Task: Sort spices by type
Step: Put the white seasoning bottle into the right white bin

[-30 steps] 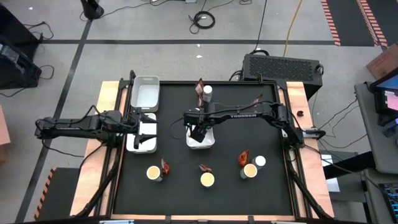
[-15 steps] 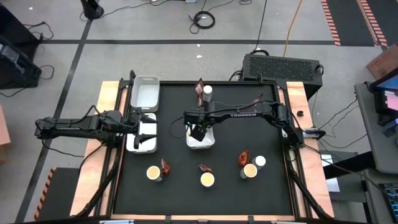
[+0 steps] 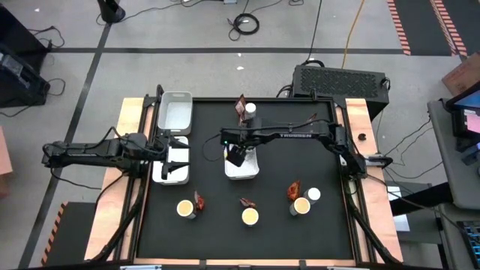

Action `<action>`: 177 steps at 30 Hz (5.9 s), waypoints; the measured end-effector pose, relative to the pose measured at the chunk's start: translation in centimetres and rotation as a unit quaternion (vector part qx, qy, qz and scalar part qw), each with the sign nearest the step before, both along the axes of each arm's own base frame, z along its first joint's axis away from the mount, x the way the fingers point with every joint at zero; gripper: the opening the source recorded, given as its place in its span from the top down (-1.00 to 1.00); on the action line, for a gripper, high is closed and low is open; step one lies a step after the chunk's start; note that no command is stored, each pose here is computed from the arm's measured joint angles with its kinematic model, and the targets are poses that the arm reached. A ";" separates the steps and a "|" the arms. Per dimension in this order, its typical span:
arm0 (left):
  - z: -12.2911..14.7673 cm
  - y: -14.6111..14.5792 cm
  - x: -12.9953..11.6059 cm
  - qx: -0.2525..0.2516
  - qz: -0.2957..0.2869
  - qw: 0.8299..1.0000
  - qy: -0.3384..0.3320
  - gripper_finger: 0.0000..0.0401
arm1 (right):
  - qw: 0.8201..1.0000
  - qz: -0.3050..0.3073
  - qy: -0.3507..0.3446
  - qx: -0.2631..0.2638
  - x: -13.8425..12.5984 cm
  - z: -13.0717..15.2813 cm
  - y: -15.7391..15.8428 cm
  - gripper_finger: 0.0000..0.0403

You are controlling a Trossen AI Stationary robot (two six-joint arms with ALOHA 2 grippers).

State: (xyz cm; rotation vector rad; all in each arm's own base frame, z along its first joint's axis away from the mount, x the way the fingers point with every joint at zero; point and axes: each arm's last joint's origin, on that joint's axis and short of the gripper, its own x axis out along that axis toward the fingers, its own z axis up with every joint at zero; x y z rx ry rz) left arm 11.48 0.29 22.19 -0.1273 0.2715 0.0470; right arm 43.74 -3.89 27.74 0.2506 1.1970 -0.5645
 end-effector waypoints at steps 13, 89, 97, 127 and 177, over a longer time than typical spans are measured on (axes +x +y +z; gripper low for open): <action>0.0 0.0 0.0 -0.018 0.004 1.000 -0.002 -0.63 | 0.991 0.115 -0.060 -0.042 -0.2 6.7 0.7 -0.18; 0.3 0.3 1.8 -0.064 0.065 0.995 -0.030 -0.63 | 0.980 0.143 0.087 0.104 -24.4 4.5 13.5 -0.18; 0.2 0.3 2.0 -0.063 0.066 0.996 -0.022 -0.63 | 0.978 0.157 0.099 0.098 -24.3 2.7 14.2 -0.19; 0.0 0.3 2.1 -0.062 0.066 0.996 -0.017 -0.63 | 0.962 0.201 0.140 0.121 -23.8 -0.9 15.2 -0.71; 0.0 0.3 2.1 -0.038 0.060 0.997 -0.013 -0.63 | 0.939 0.253 0.203 0.115 -22.4 -5.3 16.2 -0.31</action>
